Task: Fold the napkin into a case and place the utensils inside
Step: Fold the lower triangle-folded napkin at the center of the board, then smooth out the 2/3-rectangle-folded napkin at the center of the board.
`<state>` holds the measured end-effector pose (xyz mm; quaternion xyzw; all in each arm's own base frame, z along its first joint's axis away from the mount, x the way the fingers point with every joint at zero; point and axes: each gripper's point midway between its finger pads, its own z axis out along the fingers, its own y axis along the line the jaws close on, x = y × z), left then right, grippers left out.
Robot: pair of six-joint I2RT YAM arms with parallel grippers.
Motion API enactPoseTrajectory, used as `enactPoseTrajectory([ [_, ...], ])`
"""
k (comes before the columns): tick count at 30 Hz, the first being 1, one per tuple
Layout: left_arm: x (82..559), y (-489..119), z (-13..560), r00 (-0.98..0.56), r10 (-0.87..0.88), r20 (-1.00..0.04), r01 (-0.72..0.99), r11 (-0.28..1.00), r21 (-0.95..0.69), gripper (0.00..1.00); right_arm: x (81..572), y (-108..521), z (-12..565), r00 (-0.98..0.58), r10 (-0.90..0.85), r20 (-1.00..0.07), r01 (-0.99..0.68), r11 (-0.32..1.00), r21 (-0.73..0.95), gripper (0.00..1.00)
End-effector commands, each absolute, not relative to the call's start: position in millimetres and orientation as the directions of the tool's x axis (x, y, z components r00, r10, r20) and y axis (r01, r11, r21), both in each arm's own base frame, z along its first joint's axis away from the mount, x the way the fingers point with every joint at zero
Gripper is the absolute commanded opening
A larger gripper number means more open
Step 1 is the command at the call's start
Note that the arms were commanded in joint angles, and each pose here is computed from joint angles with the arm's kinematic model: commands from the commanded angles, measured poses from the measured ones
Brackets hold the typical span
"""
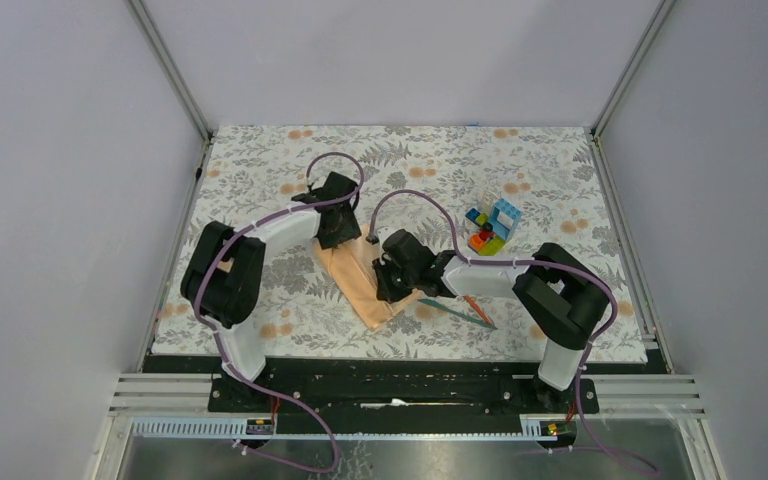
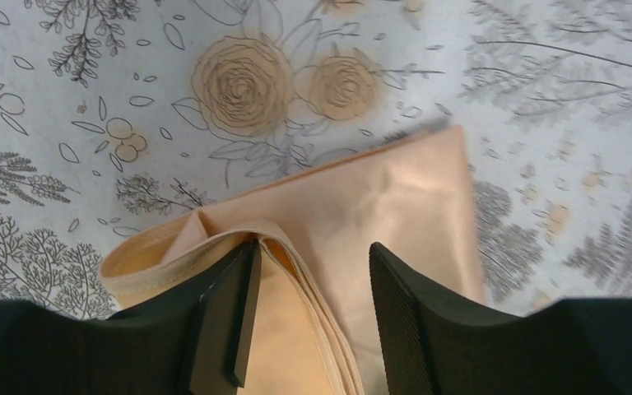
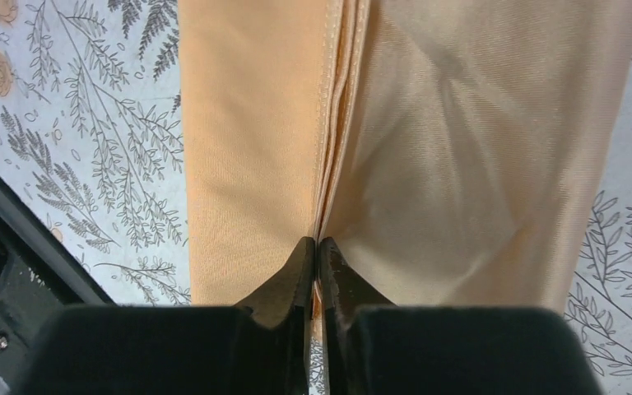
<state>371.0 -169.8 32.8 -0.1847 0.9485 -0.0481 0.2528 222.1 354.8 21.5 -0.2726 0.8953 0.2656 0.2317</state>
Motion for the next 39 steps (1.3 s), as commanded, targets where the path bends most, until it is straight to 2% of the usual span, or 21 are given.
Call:
enactPoseTrajectory([
  [1, 388.8, -189.8, 118.5, -0.745, -0.384, -0.546, -0.188, 0.905, -0.381, 0.64, 231.8, 351.6, 18.2, -0.734, -0.344, -0.585, -0.592, 0.747, 0.304, 0.07],
  [4, 384.1, -184.7, 153.1, -0.716, -0.396, -0.575, -0.116, 0.879, -0.462, 0.74, 234.9, 349.6, 19.5, -0.733, -0.337, -0.59, -0.583, 0.758, 0.292, 0.07],
  [6, 378.4, -173.8, 156.9, -0.72, -0.433, -0.542, -0.11, 0.843, -0.527, 0.69, 235.3, 350.0, 21.0, -0.732, -0.337, -0.593, -0.585, 0.757, 0.291, 0.07],
  [8, 370.2, -159.7, 144.1, -0.733, -0.482, -0.48, -0.127, 0.79, -0.6, 0.56, 235.4, 351.4, 22.5, -0.732, -0.334, -0.594, -0.585, 0.755, 0.297, 0.07],
  [12, 365.0, -143.4, 127.3, -0.742, -0.581, -0.336, -0.123, 0.61, -0.783, 0.1, 233.9, 354.1, 24.5, -0.735, -0.333, -0.591, -0.588, 0.746, 0.311, 0.07],
  [14, 364.4, -144.9, 124.6, -0.739, -0.602, -0.303, -0.083, 0.527, -0.845, 0.05, 233.9, 354.3, 24.5, -0.735, -0.331, -0.591, -0.588, 0.746, 0.313, 0.06],
  [18, 366.5, -148.3, 114.6, -0.726, -0.618, -0.301, -0.035, 0.47, -0.882, 0.0, 232.7, 356.3, 23.7, -0.736, -0.336, -0.587, -0.592, 0.74, 0.319, 0.06],
  [31, 373.0, -142.1, 51.6, -0.712, -0.654, -0.256, -0.124, 0.476, -0.871, 0.0, 231.8, 360.3, 24.1, -0.735, -0.35, -0.58, -0.604, 0.727, 0.326, 0.13],
  [33, 371.6, -140.2, 44.6, -0.712, -0.654, -0.255, -0.14, 0.489, -0.861, 0.0, 234.5, 358.9, 28.5, -0.729, -0.36, -0.583, -0.608, 0.732, 0.308, 0.21],
  [37, 364.5, -132.7, 26.0, -0.714, -0.653, -0.251, -0.198, 0.533, -0.823, 0.0, 246.9, 356.0, 52.1, -0.701, -0.395, -0.593, -0.62, 0.749, 0.234, 0.48],
  [39, 360.5, -132.0, 20.2, -0.719, -0.652, -0.24, -0.215, 0.537, -0.816, 0.0, 256.6, 361.8, 69.0, -0.681, -0.383, -0.625, -0.624, 0.75, 0.22, 0.57],
])
